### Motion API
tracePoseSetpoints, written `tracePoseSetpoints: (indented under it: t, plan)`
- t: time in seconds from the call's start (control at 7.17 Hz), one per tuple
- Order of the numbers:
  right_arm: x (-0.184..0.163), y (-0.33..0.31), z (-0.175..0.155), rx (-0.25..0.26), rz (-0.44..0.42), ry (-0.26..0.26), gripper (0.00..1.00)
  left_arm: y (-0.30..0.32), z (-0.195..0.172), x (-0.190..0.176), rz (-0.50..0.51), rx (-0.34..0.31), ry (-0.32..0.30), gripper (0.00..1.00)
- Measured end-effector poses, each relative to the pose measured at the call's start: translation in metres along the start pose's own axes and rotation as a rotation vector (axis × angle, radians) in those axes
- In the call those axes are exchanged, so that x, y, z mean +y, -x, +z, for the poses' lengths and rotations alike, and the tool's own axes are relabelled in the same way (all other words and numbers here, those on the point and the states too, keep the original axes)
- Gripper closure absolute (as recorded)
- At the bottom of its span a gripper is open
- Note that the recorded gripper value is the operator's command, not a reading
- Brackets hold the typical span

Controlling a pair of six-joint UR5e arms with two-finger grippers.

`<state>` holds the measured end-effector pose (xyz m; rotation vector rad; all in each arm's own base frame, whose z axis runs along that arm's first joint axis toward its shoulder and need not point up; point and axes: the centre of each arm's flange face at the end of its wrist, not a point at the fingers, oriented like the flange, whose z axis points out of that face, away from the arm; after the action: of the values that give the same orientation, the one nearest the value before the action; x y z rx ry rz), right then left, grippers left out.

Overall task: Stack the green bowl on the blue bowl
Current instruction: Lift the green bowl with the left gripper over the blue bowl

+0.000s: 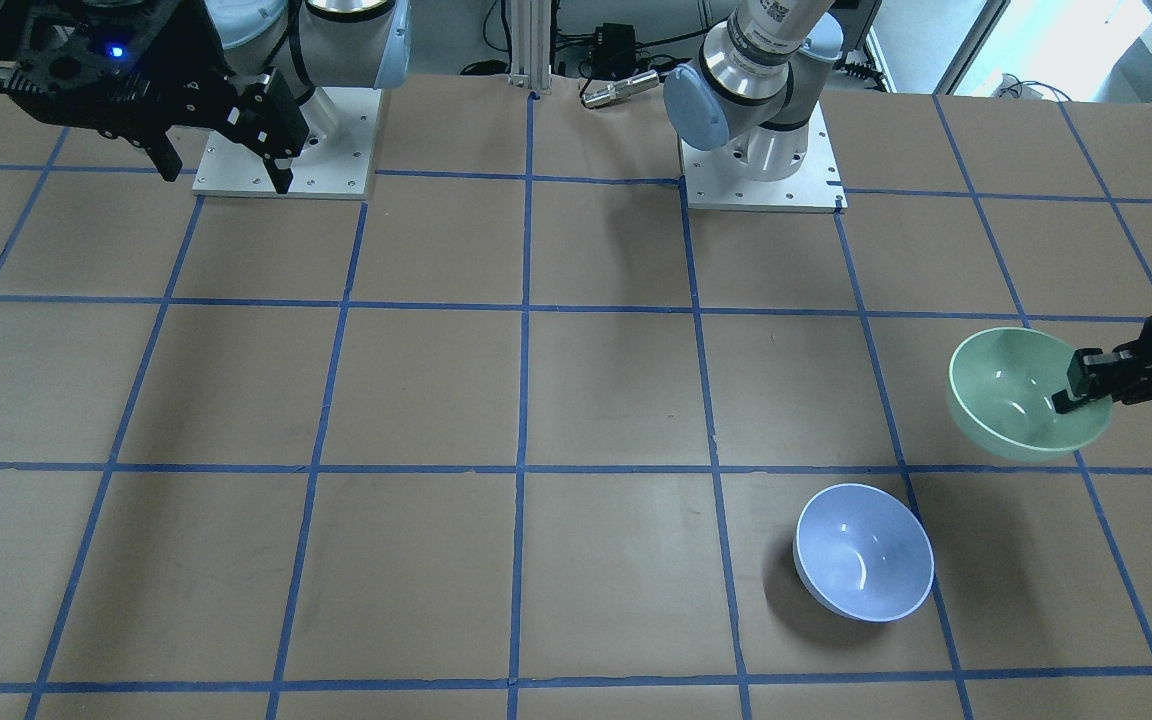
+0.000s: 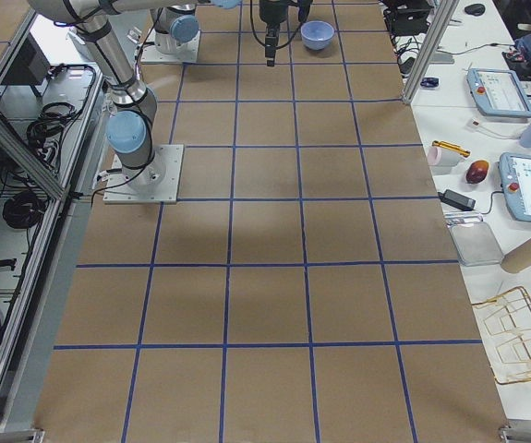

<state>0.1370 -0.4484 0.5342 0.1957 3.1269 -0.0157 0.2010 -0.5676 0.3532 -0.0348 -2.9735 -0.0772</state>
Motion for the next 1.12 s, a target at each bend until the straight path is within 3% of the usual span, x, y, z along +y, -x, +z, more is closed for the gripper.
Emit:
tracePoseSetpoints:
  t: [0.56,1.12]
  plan:
    - [0.0,0.0,0.0,0.0,0.0,0.0,0.0,-0.149,-0.015,-0.059,-0.145,0.021,0.021,1.0]
    - [0.0,0.0,0.0,0.0,0.0,0.0,0.0,-0.144,0.006,-0.111,-0.143,0.021,0.024,1.0]
